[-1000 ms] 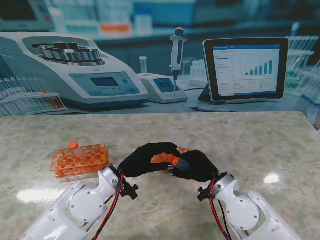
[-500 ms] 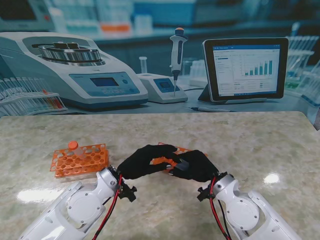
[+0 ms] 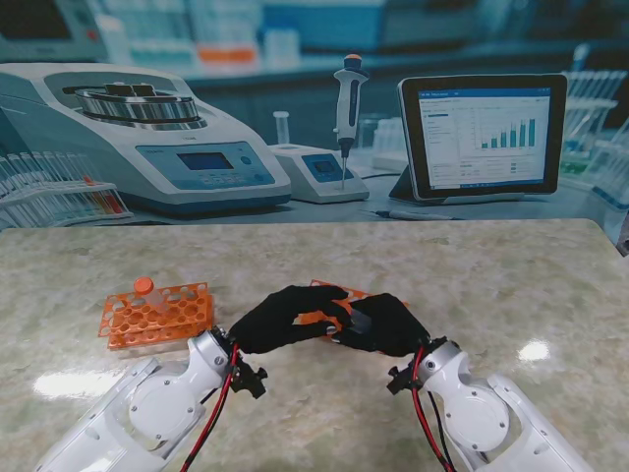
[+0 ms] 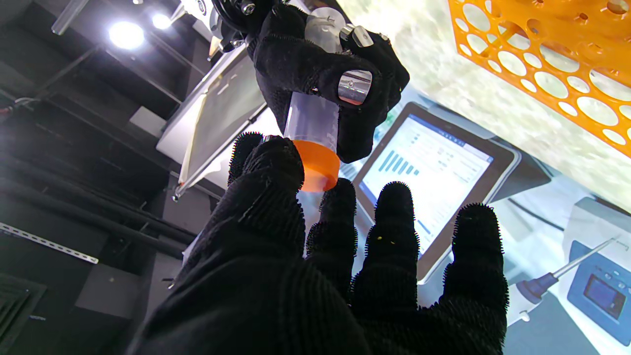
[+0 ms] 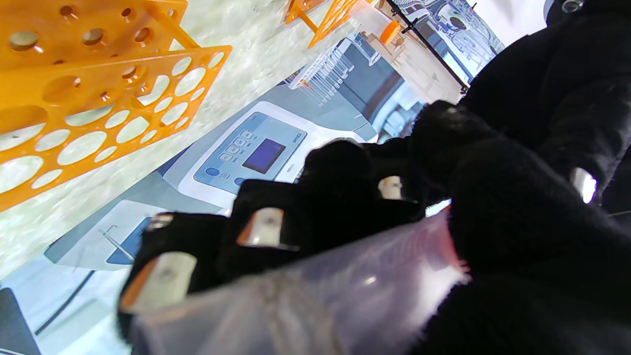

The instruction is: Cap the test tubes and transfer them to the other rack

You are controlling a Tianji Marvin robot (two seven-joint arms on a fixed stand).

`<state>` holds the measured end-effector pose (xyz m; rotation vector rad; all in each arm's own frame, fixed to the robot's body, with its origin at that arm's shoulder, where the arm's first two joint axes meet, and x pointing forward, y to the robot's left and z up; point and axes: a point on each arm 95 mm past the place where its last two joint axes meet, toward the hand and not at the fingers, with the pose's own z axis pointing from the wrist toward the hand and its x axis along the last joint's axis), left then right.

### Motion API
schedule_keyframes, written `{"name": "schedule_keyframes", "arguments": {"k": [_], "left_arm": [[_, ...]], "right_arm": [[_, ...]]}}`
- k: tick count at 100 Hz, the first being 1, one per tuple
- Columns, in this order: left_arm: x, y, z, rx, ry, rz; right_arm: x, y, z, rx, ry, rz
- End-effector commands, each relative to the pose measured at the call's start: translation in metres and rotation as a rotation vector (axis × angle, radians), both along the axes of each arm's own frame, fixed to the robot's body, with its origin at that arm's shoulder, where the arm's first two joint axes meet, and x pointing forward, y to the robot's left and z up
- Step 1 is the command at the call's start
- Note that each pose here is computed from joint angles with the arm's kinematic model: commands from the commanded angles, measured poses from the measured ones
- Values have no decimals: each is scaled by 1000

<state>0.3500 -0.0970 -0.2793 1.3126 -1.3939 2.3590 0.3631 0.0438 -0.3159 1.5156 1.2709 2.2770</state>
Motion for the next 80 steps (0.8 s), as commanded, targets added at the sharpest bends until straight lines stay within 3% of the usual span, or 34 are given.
{"name": "schedule_keyframes", "arguments": {"k": [1,41,80], "left_arm": [[-2,-2,3,-9,-3,-10],[-2,-7,10,-52,-4,-3],[8,-3,11,-7,9,23]], "right_arm": [[-1,3,0,8,4,1],[-2,3,1,7,5,2],[-2,2,1,6,3,2]]}}
